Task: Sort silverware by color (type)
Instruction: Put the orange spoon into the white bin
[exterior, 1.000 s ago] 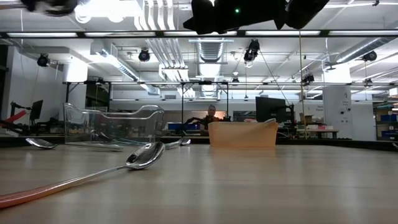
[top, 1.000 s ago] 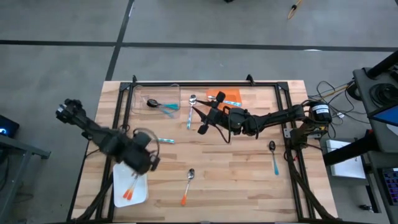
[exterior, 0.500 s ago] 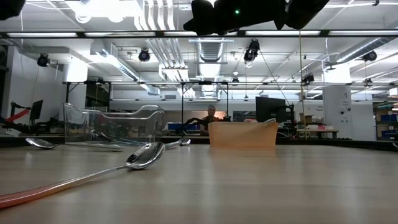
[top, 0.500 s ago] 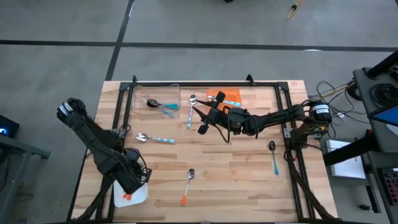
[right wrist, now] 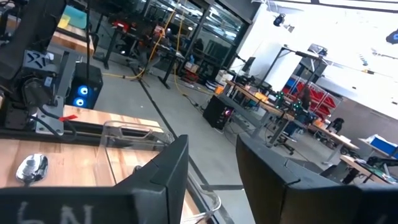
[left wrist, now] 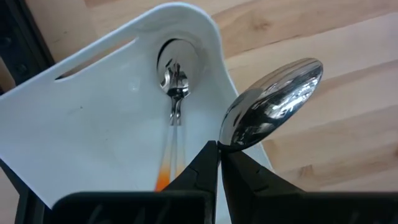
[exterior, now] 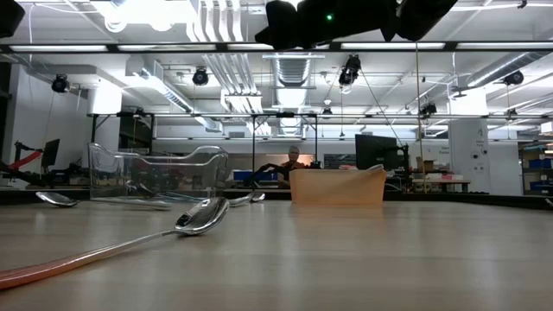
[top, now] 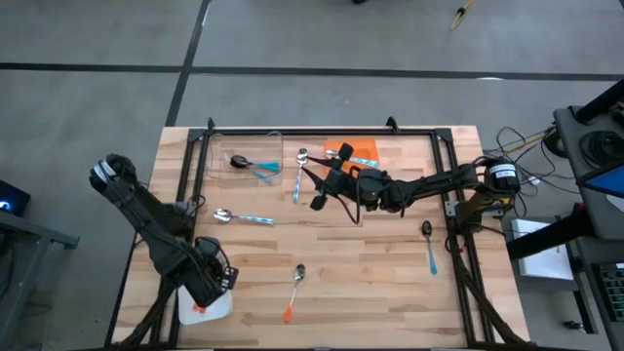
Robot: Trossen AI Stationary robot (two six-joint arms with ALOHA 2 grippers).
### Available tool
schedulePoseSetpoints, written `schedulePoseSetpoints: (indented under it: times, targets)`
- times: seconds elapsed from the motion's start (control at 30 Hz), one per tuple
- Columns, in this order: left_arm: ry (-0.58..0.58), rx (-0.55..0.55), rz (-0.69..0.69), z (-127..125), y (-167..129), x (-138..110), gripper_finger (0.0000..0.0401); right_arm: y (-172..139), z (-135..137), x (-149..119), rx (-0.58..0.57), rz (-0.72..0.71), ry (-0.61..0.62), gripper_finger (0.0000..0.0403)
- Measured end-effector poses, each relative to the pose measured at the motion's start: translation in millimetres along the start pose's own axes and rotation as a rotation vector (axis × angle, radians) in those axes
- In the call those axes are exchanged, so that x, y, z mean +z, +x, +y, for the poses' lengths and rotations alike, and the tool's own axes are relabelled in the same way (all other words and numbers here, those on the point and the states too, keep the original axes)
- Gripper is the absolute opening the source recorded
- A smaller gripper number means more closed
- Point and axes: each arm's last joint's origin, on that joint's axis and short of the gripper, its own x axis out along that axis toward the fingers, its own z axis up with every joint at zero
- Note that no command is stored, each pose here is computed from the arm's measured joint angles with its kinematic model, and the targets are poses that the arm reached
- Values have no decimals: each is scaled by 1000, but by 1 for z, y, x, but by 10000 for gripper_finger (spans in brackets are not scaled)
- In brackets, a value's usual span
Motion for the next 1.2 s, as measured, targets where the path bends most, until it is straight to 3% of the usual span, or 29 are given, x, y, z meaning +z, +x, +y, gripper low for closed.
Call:
schedulePoseSetpoints:
  times: [0.7,1.2]
  targets:
    - [2,122,-24,2,22,-20,0,0,0,0,1,1,-1,123]
    - [-6,118,-19,0,25,-22,0,0,0,0,2,3,-2,123]
